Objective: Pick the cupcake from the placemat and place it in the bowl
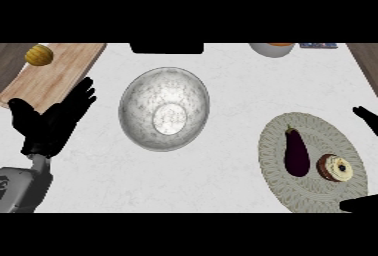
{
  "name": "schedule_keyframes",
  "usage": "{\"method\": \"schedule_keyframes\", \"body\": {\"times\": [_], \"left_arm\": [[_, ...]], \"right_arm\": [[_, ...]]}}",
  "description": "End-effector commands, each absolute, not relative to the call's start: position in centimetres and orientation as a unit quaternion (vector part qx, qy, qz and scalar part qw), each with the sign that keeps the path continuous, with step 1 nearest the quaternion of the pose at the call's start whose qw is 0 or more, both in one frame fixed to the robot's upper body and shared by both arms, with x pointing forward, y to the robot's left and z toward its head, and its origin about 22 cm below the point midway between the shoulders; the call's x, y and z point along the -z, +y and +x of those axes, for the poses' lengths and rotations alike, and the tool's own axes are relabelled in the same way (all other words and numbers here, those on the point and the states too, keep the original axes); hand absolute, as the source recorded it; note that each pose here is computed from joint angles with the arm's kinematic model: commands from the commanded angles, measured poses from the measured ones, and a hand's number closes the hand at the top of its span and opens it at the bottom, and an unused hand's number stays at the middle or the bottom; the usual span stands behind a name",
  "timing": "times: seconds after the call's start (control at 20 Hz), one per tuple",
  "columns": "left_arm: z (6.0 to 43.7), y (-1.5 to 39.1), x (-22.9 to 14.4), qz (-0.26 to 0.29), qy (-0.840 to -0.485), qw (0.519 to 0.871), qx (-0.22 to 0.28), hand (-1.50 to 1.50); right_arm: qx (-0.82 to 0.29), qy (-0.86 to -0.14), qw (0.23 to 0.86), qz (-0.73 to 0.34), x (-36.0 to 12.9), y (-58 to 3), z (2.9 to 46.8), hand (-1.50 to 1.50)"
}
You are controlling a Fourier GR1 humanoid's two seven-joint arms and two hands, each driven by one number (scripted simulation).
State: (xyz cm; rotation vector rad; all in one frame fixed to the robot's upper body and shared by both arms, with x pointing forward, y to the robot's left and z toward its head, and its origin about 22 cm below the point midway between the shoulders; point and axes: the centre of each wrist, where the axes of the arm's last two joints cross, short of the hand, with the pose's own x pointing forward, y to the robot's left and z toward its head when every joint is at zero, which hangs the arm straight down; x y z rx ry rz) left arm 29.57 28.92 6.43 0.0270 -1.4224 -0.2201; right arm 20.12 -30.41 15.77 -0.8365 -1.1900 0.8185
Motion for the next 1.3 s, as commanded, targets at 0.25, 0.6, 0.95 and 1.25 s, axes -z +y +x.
{"method": "schedule_keyframes", "body": {"times": [0.25, 0.6, 0.95, 1.25], "left_arm": [[29.0, 28.4, -5.5, 0.011, -0.652, 0.752, 0.097, 0.0], [29.4, 29.9, -6.9, 0.021, -0.648, 0.756, 0.094, 0.0], [28.8, 30.4, -4.3, 0.016, -0.654, 0.75, 0.1, 0.0], [28.0, 30.8, -5.2, 0.022, -0.652, 0.752, 0.091, 0.0]], "right_arm": [[-0.423, -0.413, 0.708, -0.387, -17.1, -27.9, 23.7, -1.5], [-0.433, -0.393, 0.717, -0.378, -17.2, -26.6, 22.7, -1.5], [-0.436, -0.348, 0.727, -0.4, -16.7, -27.9, 24.7, -1.5], [-0.441, -0.346, 0.728, -0.394, -13.7, -28.9, 24.5, -1.5]]}}
